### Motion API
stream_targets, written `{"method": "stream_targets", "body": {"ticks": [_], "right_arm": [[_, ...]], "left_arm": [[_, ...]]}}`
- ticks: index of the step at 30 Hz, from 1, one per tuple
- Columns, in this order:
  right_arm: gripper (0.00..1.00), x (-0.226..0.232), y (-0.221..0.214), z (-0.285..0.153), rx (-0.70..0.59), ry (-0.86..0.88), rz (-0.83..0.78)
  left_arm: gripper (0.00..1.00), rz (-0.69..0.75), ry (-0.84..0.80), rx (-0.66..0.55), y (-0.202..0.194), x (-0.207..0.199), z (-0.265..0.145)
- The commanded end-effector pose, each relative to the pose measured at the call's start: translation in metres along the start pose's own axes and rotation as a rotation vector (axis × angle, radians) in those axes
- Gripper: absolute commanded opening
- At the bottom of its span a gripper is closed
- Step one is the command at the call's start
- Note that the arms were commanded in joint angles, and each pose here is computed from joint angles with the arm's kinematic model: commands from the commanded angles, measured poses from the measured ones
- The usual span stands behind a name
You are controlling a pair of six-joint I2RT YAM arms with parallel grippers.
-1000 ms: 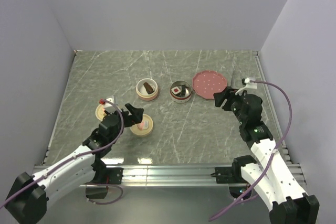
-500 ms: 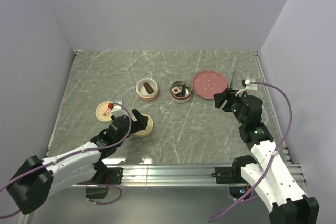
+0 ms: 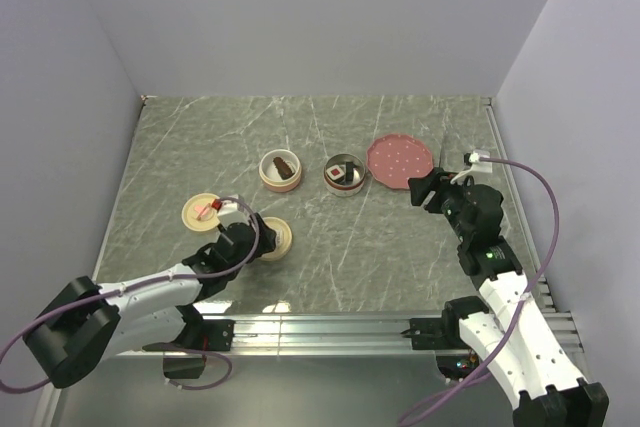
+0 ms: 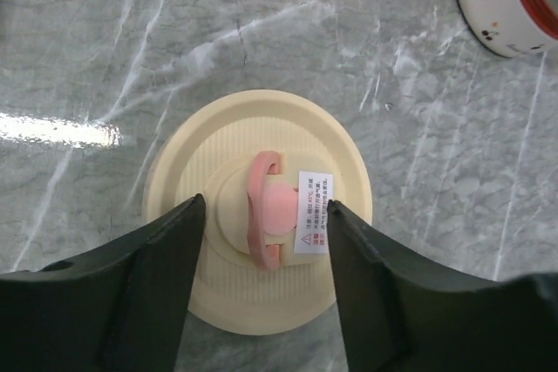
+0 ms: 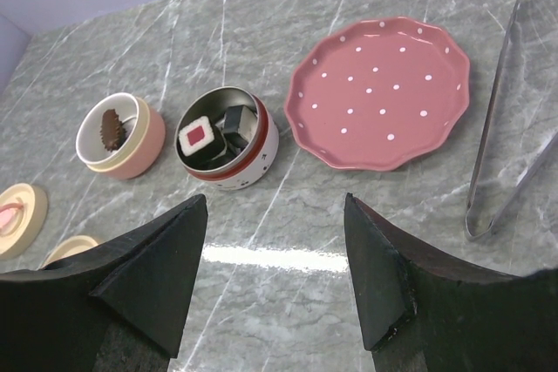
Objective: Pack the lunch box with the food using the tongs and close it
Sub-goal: Pick up the lid of the lunch box with the left arm
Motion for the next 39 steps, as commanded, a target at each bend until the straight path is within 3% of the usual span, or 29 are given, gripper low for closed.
{"method": "stream_targets", "body": {"ticks": [1, 11, 25, 26, 27, 29, 39], "right_arm": [[0.71, 0.002, 0.003, -0.001, -0.039, 0.007, -0.008], [0.71, 0.001, 0.001, 0.000, -0.030, 0.008, -0.009], [0.71, 0.003, 0.001, 0.000, -0.027, 0.021, -0.013], [0.71, 0.002, 0.001, 0.000, -0.029, 0.020, -0.012], [0.71, 0.002, 0.000, -0.001, -0.029, 0.020, -0.011], [0.71, 0.002, 0.000, -0.001, -0.029, 0.018, -0.012], [0.71, 0.003, 0.000, -0.001, -0.032, 0.029, -0.013]], "left_arm": [[0.63, -0.015, -0.024, -0.034, 0.010, -0.017, 0.004], [0.36, 0.041, 0.007, -0.026, 0.008, -0.024, 0.009], [0.31, 0.099, 0.030, -0.002, 0.003, -0.033, 0.019], [0.28, 0.109, 0.032, -0.001, 0.002, -0.033, 0.019], [0.15, 0.114, 0.034, -0.003, 0.002, -0.035, 0.020], [0.00, 0.120, 0.030, -0.020, 0.004, -0.039, 0.018], [0.00, 0.192, -0.058, -0.093, 0.033, -0.076, 0.006]]}}
Point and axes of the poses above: each gripper's point midway between its finger pads, its own z axis out along the fingers, its own x axis along the line the jaws close on, y = z × x, the point moved 9 cm from there along -z, back along the fingers, and after that the axes turned 6 degrees about -z, right-handed, at the moved point
